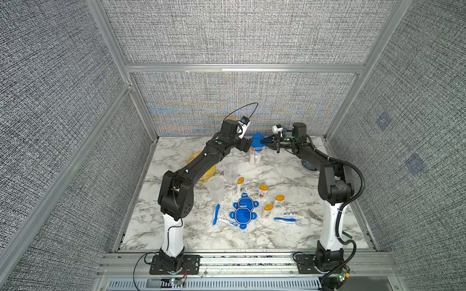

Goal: Pack away toiletry kits
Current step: Close the lid on the container.

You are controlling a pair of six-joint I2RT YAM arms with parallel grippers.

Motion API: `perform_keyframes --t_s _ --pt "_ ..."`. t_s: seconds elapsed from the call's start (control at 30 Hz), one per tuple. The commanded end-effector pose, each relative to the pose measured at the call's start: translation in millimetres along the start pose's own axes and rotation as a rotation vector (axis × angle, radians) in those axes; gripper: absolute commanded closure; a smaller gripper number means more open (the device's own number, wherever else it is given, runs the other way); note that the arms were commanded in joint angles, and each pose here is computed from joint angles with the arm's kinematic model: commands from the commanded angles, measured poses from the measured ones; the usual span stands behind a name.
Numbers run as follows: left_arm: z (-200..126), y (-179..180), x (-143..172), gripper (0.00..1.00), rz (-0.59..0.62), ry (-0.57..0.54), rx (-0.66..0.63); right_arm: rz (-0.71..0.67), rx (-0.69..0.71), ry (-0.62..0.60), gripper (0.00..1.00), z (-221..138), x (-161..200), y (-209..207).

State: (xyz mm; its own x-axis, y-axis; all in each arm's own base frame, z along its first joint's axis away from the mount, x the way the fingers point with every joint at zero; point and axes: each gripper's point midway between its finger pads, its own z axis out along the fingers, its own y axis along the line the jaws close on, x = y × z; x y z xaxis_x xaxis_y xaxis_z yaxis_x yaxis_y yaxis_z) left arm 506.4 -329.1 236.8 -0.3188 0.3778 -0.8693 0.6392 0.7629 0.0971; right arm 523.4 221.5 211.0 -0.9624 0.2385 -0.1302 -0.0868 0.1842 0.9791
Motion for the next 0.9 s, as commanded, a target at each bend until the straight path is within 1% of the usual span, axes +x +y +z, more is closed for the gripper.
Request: perform_keyframes --t_s 0.0,0.27,0.53,0.87 --pt "4.4 3.6 5.5 0.06 0.021 0.033 -0.018 -0.019 -0.014 -0.011 1.0 4.0 -2.7 4.7" --pt "18.9 16.4 14.6 0.06 0.039 0.103 -0.082 0.021 0.017 -0.036 1.0 3.8 -1.9 -7.3" --pt "29.7 15.8 15.7 0.07 0.042 0.115 -0.075 0.044 0.053 -0.038 1.0 4.9 -2.3 -18.3" --pt "38.4 10.8 21.2 0.07 0.047 0.133 -0.04 0.043 0.051 -0.036 1.0 6.9 -5.8 -20.0"
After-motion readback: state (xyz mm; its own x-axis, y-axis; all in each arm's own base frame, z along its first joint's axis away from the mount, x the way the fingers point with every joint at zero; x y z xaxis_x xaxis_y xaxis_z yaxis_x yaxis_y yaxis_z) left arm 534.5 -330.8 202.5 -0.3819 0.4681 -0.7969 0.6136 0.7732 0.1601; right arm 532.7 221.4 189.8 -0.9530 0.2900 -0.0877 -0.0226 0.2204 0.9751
